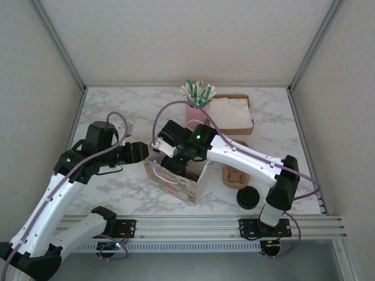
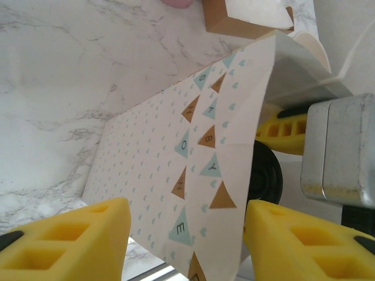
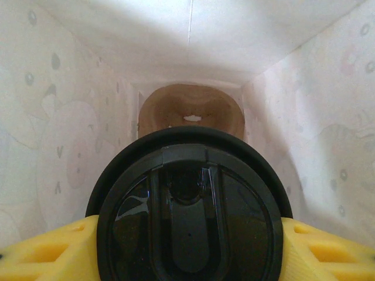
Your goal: Pack the takeout coffee
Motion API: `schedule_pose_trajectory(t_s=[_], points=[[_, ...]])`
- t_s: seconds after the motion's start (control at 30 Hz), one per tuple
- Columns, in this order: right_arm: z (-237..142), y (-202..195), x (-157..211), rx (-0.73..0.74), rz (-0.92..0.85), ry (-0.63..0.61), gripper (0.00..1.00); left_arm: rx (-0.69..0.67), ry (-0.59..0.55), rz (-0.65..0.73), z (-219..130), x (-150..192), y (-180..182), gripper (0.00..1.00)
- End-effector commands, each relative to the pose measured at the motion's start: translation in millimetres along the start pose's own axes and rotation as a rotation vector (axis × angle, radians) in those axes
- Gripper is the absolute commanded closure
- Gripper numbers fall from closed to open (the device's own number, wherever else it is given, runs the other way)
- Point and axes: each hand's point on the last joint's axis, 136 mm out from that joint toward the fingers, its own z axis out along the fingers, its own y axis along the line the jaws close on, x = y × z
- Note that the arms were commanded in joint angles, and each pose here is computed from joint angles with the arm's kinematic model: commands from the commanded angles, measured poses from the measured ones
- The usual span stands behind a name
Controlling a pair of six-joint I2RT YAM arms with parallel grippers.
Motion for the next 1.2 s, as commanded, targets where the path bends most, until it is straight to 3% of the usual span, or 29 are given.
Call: schedule_pose_trajectory(t_s=[0.0,0.3,0.53,0.8,1.0,1.17], points=[[6.8,5.4,3.7,-0.012,-0.019,0.013,0.46,-0.045,0.004,-0.010,4.3,2.8,9.7,0.47],[19.5,4.5,4.7,-0.009,-0.012,0.026,0.46,-0.106,-0.082,-0.032,-8.1,-4.5,21.1,0.49],[35.0,4.4,4.3,-0.010,-0.005,0.043,0.46,-0.096,-0.138,-0.064,-15.7,-7.2,21.3,0.45],[46.1,5.2,6.9,-0.015,-0.004,0.057,0.46,-0.071,-0.271,-0.093,-38.6,-22.1,16.2,0.26],[60.9,5.4,22.1,-0.010,-0.008,0.102,0.46,-0.213,-0.414,-0.168,-55.1,-28.5,50.1,0.30],[66.5,5.6,31.1,-0.010,-0.005,0.121,0.46,-0.315,-0.405,-0.240,-49.0,-20.5,73.9,0.33]])
